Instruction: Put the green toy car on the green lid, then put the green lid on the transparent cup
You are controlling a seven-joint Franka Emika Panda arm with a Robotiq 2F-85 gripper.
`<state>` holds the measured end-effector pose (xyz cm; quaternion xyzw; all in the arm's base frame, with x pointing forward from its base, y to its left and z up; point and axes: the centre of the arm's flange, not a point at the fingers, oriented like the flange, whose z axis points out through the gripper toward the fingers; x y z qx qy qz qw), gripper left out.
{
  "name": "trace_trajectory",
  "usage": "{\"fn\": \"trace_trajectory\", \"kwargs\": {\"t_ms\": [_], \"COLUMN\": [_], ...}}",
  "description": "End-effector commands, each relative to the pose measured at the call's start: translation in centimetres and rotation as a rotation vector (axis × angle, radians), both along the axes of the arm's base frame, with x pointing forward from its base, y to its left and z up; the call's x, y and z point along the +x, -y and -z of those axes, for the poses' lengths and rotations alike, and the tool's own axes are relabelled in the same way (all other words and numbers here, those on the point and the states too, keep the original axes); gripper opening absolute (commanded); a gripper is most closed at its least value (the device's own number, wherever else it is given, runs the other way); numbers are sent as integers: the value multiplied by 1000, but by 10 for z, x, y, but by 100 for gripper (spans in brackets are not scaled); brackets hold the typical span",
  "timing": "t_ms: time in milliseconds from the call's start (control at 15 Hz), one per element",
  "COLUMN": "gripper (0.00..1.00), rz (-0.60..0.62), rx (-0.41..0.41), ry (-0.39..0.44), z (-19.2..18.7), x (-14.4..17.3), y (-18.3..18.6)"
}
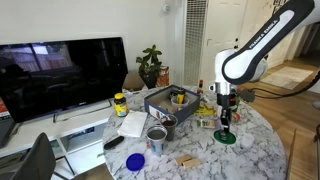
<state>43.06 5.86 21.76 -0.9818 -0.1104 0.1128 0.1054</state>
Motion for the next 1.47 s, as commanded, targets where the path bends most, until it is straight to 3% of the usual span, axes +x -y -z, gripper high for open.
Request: {"fn": "trace_trajectory", "kwargs": {"t_ms": [0, 333, 667, 733, 800, 1200, 1267, 1400], "gripper": [2, 2, 2, 2, 7, 7, 2, 2], "rz": [55, 102, 126, 102, 100, 103, 103, 138], "rx": [33, 55, 87, 68, 71, 70, 70, 64], "ry": [-16, -4, 12, 37, 36, 40, 40, 64], "z": [-25, -45, -38, -48, -45, -47, -47, -48], "x": [39, 93, 131, 112, 116, 117, 117, 124], "y": [-8, -33, -64, -53, -56, -54, -54, -56]}}
